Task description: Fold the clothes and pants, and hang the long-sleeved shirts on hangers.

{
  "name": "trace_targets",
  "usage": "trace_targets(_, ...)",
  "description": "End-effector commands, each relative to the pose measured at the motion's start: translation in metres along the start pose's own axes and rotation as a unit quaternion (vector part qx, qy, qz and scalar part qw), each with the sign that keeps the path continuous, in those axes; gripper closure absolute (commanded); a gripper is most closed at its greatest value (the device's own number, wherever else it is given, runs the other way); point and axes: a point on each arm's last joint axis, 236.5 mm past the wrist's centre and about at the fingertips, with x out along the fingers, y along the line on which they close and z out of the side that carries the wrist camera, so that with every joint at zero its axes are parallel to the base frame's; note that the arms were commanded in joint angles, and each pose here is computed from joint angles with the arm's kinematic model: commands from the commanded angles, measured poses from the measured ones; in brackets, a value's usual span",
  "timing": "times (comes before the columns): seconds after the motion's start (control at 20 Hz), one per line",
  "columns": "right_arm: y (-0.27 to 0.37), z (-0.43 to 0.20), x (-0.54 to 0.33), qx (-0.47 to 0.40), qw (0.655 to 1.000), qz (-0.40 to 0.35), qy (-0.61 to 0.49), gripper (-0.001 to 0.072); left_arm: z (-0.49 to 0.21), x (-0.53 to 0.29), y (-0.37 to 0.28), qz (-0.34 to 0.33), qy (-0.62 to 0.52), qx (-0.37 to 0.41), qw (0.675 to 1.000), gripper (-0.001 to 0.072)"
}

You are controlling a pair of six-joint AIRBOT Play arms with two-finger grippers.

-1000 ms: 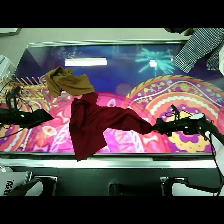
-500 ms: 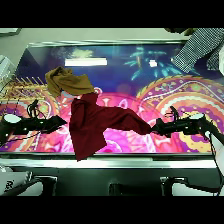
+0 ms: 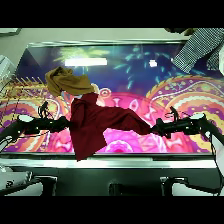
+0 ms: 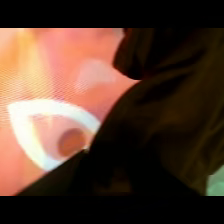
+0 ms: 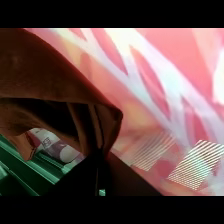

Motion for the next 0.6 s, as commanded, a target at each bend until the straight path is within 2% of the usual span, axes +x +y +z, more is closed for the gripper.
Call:
trace_targets(0.0,0.006,0.000,-0.001,0.001,1.000,0.009,-0.003,0.0684,0.010,0.003,-0.019,-0.040,-0.020,-0.006,0.999,0.0674)
trace_targets(0.15,0.023,0.013,-0.014,-0.023,0.998,0.019,-0.047,0.0685,0.019,-0.003,-0.036,-0.065,-0.027,-0.006,0.998,0.0689)
trace_targets(0.35,0.067,0.030,-0.058,-0.100,0.987,0.019,-0.121,0.0686,0.055,-0.045,-0.092,-0.110,-0.055,0.060,0.991,0.0691)
trace_targets(0.45,0.110,0.040,-0.101,-0.167,0.968,0.018,-0.184,0.0686,0.083,-0.092,-0.137,-0.132,-0.103,0.107,0.980,0.0691)
trace_targets(0.55,0.160,0.045,-0.160,-0.245,0.931,0.001,-0.269,0.0686,0.109,-0.159,-0.186,-0.137,-0.176,0.162,0.961,0.0691)
